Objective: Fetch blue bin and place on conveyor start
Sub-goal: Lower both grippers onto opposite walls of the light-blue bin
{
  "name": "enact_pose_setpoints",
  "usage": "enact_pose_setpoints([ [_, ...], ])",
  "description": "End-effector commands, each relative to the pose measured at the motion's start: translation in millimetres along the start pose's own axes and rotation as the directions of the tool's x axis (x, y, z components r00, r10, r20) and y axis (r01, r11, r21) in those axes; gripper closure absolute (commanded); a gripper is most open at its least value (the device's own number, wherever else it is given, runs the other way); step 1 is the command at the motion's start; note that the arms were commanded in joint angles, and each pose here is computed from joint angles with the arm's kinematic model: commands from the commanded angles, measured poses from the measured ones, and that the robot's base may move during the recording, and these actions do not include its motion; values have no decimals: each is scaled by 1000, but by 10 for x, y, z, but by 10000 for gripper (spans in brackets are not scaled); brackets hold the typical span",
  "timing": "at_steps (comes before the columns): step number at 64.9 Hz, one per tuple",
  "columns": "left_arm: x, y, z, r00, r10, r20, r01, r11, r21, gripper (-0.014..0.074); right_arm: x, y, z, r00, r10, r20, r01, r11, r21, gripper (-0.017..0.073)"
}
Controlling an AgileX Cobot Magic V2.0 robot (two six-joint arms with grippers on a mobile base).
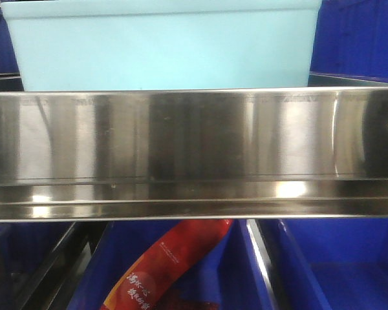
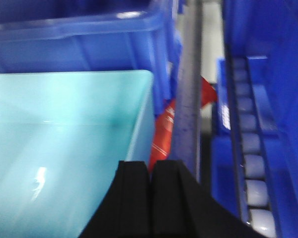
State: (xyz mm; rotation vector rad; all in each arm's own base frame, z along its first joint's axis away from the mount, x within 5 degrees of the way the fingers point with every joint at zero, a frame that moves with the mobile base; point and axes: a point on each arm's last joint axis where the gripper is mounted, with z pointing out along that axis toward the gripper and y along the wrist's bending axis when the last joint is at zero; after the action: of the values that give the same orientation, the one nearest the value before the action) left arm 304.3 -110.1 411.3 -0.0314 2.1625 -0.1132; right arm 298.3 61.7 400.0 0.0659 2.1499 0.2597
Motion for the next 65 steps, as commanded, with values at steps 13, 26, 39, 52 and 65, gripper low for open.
enact_pose_setpoints([
  [13,-69,-10,217,996,-89,-14,88,996,-28,704,-80,235,291,998,-21,-66,24,999,48,699],
  [26,-96,182,333,991,-102,-93,92,991,-100,704,-96,265,429,988,-9,-154,22,997,78,700],
  [39,-124,213,334,989,-70,-127,63,996,-58,704,-167,294,487,989,-5,-151,17,997,77,700],
  [52,-133,213,331,990,-69,-122,63,996,-58,704,-177,361,589,984,1,-180,11,998,68,700],
  [65,-123,233,374,991,-46,-126,35,996,-84,704,-159,365,688,979,2,-203,14,997,76,700],
])
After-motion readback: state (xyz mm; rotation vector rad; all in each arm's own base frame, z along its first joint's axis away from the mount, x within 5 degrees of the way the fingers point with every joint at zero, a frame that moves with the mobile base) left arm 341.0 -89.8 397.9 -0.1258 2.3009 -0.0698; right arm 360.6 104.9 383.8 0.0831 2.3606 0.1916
